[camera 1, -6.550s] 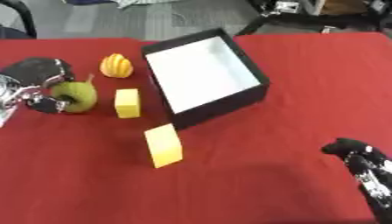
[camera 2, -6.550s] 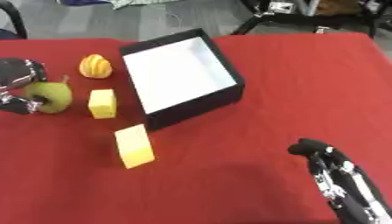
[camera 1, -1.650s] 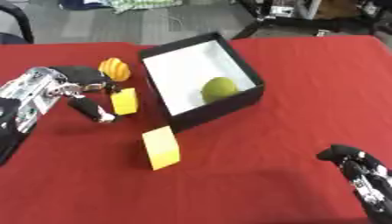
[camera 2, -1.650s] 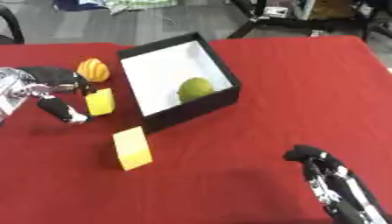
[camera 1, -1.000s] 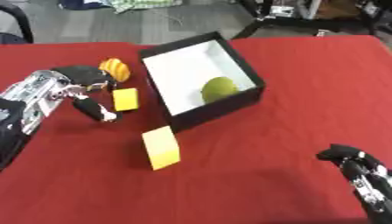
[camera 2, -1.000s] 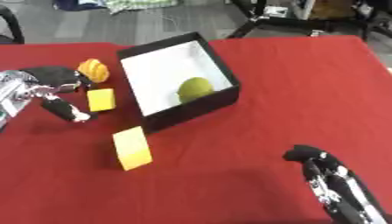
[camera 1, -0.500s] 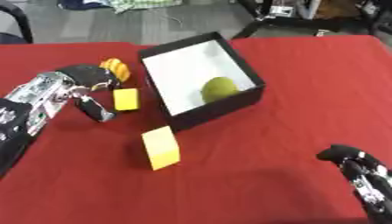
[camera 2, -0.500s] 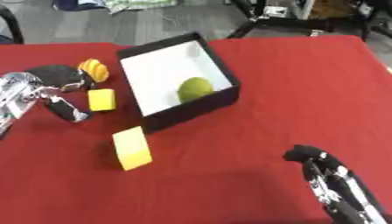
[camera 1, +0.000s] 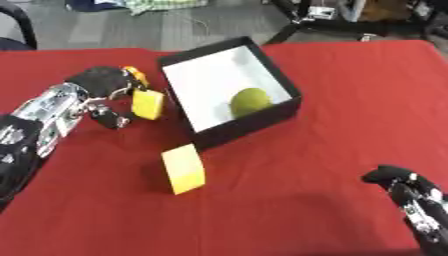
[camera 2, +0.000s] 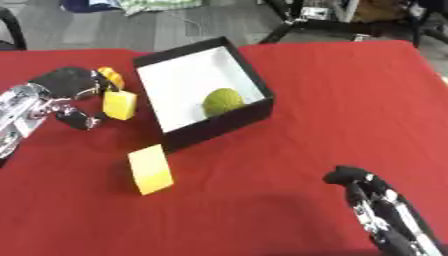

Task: Pick up objects on the table and place them in the box.

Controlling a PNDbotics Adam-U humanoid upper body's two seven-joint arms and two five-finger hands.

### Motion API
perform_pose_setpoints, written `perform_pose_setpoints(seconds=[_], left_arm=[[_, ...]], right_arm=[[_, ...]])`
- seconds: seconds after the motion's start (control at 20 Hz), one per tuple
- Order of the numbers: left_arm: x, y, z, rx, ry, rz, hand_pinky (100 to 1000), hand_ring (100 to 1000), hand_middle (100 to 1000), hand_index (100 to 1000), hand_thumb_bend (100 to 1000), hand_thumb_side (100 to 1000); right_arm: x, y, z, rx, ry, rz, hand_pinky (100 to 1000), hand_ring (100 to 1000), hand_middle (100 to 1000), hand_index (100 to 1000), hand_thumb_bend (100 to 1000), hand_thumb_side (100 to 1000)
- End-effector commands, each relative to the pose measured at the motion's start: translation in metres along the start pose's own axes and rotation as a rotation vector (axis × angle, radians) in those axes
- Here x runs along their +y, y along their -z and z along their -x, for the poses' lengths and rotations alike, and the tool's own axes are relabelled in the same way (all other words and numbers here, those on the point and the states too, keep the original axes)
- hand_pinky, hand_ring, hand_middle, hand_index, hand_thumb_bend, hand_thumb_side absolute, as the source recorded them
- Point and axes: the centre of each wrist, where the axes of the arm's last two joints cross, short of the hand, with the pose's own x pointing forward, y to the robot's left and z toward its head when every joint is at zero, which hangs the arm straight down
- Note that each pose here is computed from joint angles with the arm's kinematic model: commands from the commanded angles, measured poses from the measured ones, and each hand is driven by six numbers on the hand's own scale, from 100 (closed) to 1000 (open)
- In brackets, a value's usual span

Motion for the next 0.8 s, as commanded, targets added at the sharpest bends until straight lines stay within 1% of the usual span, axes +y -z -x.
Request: perform_pose_setpoints(seconds=[0.05,0.2,0.35,0.6,0.7,0.8], left_arm=[[0.016,-0.006,0.011,0.03,-0.006,-0.07,731,568,529,523,100,148],[0.026,-0.009,0.014,0.038,-0.023,-0.107,733,564,525,521,100,153],[0.045,-0.016,0.017,0.043,-0.04,-0.158,735,561,524,522,100,157],[0.095,-0.037,0.026,0.054,-0.01,-0.28,740,558,524,523,100,139],[0.111,-0.042,0.024,0.052,-0.006,-0.319,741,553,522,522,100,140],[0.123,-0.039,0.017,0.033,-0.013,-0.343,742,554,524,527,100,140]], right_arm=[[-0.003,0.002,-0.004,-0.009,-0.017,-0.006,1000,804,713,809,100,523],[-0.003,0.002,-0.004,-0.009,-0.018,-0.004,1000,804,713,809,100,523],[-0.003,0.001,-0.004,-0.008,-0.018,-0.003,1000,804,713,809,100,523],[-0.003,0.001,-0.003,-0.005,-0.019,-0.002,1000,804,713,809,100,523],[-0.003,0.001,-0.003,-0.003,-0.018,-0.002,1000,804,713,809,100,523],[-0.003,0.0,-0.002,0.0,-0.017,-0.005,1000,804,713,809,100,524]])
